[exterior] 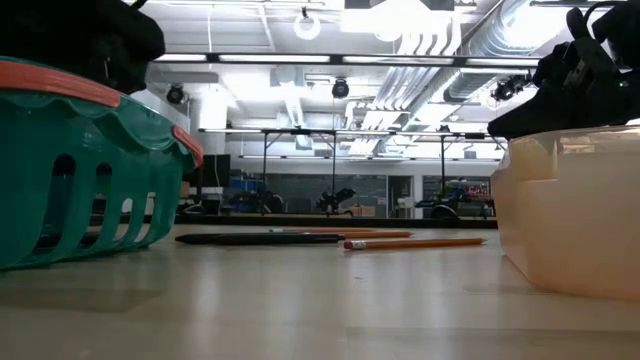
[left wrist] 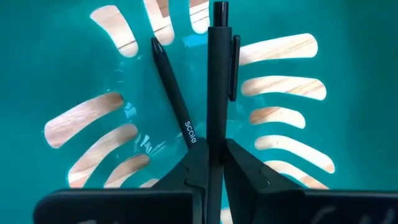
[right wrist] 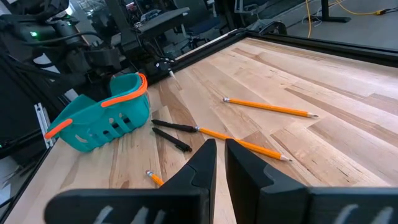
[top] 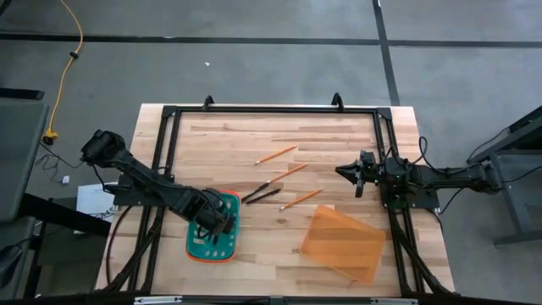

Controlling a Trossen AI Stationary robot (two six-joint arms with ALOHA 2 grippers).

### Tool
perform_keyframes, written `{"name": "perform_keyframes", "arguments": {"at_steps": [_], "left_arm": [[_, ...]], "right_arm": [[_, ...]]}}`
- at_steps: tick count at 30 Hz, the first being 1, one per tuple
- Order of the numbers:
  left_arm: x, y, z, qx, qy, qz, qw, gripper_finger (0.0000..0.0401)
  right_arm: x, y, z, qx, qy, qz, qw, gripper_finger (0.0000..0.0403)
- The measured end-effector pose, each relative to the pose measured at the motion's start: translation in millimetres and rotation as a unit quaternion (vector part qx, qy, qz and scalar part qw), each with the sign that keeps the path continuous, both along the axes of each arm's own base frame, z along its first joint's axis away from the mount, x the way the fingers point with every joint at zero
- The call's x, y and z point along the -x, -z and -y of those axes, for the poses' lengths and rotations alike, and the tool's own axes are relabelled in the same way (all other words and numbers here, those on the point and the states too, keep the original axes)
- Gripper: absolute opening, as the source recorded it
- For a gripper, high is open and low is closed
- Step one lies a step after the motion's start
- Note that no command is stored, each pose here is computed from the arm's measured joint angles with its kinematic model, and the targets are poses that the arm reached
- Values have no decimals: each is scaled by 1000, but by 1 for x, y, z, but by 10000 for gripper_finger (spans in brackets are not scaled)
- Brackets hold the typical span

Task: Sort pens & pencils
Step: Put the black pen into the green bin

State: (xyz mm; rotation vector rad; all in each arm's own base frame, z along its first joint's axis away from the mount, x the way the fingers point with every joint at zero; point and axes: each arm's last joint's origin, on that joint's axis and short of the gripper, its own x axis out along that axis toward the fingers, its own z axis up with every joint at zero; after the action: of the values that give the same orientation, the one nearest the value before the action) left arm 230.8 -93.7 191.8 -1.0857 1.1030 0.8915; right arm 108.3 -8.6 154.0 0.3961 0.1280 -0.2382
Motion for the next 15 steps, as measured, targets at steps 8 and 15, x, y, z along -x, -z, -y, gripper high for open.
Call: {"name": "perform_keyframes", "arguments": {"at_steps": [8, 15], "left_arm": [[-2, -9, 1, 0, 22, -9, 1000, 94], [-8, -63, -20, -40, 47, -65, 996, 133]], "right_arm": [[0, 0, 0, 0, 0, 0, 1000, 25], [0, 0, 0, 0, 0, 0, 1000, 25]]}}
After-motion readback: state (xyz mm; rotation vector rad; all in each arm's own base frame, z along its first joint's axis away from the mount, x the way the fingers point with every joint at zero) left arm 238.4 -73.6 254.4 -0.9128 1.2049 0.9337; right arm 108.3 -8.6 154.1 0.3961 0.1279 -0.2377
